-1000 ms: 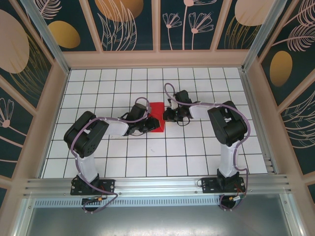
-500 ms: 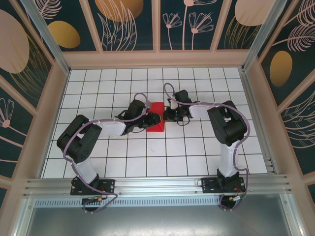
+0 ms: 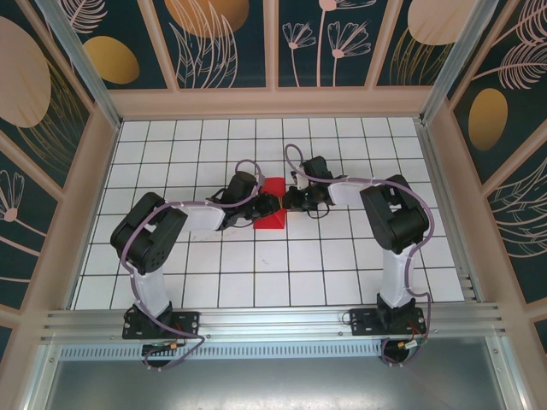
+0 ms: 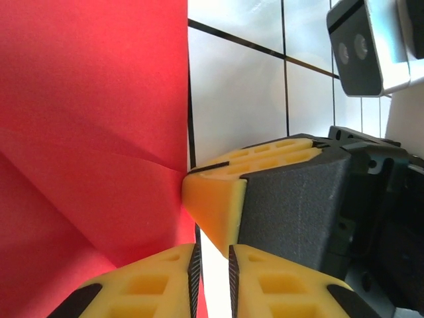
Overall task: Fold a paper plane with a square sheet of paper (pick it up from the middle)
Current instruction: Fold the triangle a second time at the center of the table.
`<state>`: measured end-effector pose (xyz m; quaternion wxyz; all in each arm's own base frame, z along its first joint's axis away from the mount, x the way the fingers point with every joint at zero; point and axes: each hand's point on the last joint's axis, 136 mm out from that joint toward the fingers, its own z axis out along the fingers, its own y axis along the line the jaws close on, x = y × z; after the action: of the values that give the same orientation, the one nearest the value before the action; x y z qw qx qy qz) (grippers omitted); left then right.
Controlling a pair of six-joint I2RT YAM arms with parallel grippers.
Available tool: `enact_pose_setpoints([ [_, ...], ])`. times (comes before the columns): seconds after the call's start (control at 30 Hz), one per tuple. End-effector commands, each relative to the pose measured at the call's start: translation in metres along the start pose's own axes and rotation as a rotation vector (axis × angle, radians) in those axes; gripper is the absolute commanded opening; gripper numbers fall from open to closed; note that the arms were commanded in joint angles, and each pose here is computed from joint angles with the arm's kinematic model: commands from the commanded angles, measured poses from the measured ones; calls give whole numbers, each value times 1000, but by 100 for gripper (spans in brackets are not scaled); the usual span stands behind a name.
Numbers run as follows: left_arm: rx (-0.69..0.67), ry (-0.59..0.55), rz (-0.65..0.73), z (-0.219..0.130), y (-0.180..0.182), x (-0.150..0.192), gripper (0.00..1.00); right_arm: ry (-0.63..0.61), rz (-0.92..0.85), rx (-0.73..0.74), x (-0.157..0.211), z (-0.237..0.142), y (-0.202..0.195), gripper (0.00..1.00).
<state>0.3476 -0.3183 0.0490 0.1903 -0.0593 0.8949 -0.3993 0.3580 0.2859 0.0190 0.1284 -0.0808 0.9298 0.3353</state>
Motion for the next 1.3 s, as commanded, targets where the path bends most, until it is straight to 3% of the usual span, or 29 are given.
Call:
enact_pose_setpoints([
  [0.0, -47, -19, -11, 5, 10, -6, 22, 37, 6, 27, 9, 12, -10, 14],
  [0.43, -113, -30, -51, 7, 29, -2, 20, 23, 12, -14, 2, 7, 0, 21],
  [0.7, -106, -42, -71, 6, 31, -1, 20, -35, 41, -72, -13, -18, 21, 23],
  [1.27, -83, -49, -90, 4, 28, 0, 22, -31, 138, -33, 4, -17, 15, 36],
])
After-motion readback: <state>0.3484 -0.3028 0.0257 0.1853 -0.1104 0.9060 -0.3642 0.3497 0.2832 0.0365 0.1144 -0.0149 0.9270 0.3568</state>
